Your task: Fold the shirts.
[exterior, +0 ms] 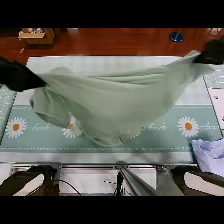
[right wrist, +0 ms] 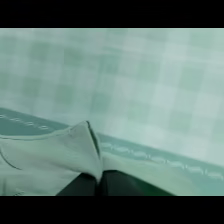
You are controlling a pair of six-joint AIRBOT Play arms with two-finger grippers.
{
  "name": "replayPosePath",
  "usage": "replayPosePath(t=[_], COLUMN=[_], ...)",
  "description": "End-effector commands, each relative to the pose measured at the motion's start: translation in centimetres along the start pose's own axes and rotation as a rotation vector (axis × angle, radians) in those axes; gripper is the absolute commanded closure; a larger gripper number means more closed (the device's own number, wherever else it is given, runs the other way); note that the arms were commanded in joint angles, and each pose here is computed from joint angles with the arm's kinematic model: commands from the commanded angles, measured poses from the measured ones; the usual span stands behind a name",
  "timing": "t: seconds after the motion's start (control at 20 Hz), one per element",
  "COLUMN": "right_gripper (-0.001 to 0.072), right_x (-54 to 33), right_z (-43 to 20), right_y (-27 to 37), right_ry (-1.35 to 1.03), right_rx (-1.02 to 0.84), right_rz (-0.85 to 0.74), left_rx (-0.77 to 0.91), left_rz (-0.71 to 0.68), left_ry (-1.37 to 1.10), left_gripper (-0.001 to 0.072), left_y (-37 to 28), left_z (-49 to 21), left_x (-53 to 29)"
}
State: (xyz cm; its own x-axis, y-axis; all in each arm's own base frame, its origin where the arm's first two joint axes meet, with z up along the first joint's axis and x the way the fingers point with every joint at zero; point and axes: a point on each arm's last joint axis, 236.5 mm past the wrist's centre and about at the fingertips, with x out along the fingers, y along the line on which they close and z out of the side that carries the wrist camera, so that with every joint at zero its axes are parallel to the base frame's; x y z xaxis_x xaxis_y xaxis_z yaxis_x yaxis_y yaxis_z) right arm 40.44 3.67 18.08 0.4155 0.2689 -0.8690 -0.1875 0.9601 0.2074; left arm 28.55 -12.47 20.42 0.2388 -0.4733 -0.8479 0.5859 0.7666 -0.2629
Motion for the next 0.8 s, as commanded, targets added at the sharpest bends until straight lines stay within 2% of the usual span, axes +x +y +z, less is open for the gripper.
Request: replayPosePath(t=[0.0, 0.25, 0.45, 0.5, 0.6, 0.65, 0.75], right_gripper=[0.0693, 0.0693, 0.0692, 0.0672, 0.0351, 0.0294, 0.0292], right_x=[11.1, 17.1, 21.0, 21.6, 20.7, 18.9, 14.7], right_z=[3.6, 10.1, 7.3, 6.6, 6.1, 5.7, 3.5], right_y=[-2.3, -4.7, -5.3, -5.3, -5.7, -5.7, -6.3], right_ry=[0.017, -0.228, -0.104, -0.074, -0.055, -0.034, 0.041], right_rx=[-0.061, 0.024, 0.047, 0.05, 0.049, 0.023, 0.003], right_rz=[-0.097, -0.134, -0.118, -0.116, -0.118, -0.118, -0.129], left_rx=[-0.089, -0.148, -0.199, -0.207, -0.218, -0.22, -0.22], left_rz=[-0.073, -0.144, -0.157, -0.162, -0.172, -0.173, -0.173], left_ry=[0.133, 0.271, 0.311, 0.323, 0.342, 0.344, 0.344], left_gripper=[0.0682, 0.0682, 0.0682, 0.0682, 0.0682, 0.0682, 0.0682], left_y=[3.6, 6.6, 8.5, 8.7, 9.0, 9.0, 9.0], left_z=[-1.7, -3.5, -4.0, -4.3, -4.7, -4.7, -4.7], left_x=[8.1, 14.9, 18.7, 19.2, 19.9, 20.0, 20.0])
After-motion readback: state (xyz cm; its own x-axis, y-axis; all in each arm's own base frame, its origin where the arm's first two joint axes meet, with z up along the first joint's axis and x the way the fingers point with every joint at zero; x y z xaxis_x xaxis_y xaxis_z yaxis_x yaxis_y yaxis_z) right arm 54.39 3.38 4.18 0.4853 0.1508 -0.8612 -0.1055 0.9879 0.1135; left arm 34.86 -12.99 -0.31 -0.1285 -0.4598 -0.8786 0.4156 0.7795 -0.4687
